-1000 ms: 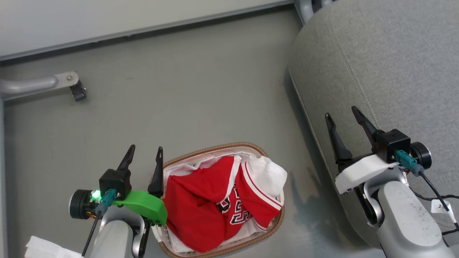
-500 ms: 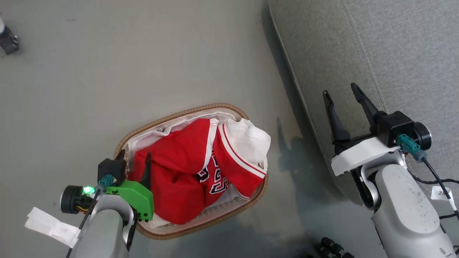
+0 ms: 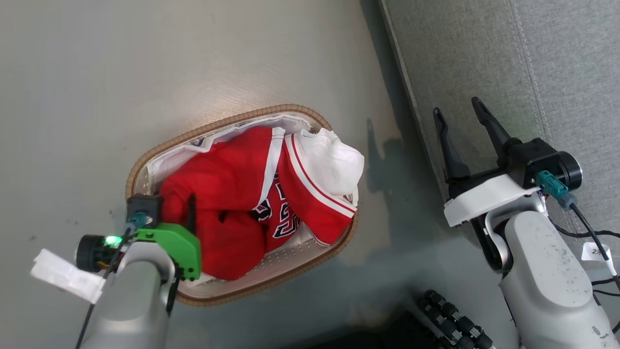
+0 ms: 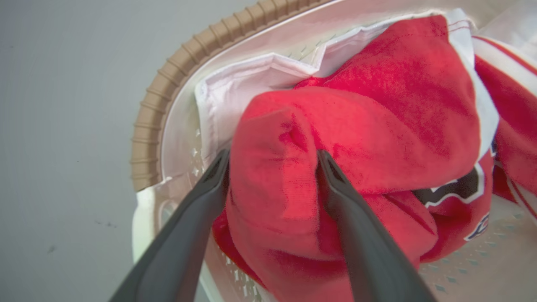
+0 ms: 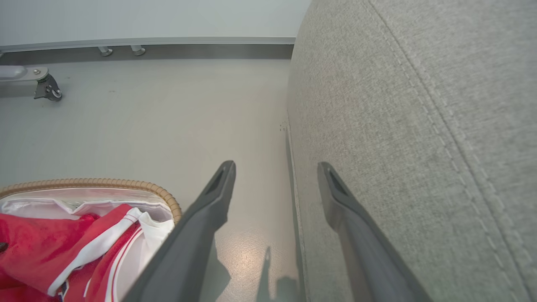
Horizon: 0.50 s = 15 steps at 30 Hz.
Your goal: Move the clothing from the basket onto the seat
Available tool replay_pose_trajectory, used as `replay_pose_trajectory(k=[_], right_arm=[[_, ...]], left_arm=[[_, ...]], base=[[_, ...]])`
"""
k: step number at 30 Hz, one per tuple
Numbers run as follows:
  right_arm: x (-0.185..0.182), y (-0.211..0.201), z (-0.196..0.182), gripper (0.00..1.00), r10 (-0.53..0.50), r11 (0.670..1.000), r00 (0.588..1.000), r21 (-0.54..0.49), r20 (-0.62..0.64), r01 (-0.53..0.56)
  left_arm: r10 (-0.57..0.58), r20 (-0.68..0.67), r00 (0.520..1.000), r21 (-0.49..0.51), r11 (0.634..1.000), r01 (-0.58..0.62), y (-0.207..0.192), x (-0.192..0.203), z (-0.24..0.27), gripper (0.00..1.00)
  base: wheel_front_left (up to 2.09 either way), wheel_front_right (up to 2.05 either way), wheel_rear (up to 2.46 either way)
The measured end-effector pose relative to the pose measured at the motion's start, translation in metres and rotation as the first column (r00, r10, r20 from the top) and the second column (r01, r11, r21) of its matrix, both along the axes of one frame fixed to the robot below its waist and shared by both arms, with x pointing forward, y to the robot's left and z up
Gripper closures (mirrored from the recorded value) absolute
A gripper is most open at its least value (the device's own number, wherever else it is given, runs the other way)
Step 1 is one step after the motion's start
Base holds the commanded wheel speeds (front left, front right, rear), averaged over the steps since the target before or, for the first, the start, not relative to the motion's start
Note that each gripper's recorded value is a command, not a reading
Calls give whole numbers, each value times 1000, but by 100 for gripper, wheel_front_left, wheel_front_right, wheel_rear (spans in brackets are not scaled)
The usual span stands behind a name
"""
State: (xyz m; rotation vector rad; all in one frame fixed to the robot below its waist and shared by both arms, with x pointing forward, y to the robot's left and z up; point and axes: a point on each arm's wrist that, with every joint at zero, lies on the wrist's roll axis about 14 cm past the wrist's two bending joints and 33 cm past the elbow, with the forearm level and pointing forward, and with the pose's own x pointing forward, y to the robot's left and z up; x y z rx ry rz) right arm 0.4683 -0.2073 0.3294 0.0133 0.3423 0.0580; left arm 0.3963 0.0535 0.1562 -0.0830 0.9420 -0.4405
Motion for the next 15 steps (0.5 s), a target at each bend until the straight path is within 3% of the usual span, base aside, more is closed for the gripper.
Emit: replay_pose_trajectory(k=[12, 14, 15], right_arm=[[3, 9, -9, 0, 20, 1000, 1000, 11, -15, -20], [3, 11, -6, 0, 21, 1000, 1000, 14, -10, -21], [3, 11, -5, 0, 21, 1000, 1000, 15, -8, -21]], left_arm=[[-146, -61, 987, -105, 985, 140, -53, -33, 0, 0], [-155, -78, 985, -110, 983, 146, -54, -39, 1, 100], [-156, -81, 984, -109, 983, 147, -53, -40, 1, 100]], base=[[0, 0, 0], [0, 0, 0], [0, 0, 0]])
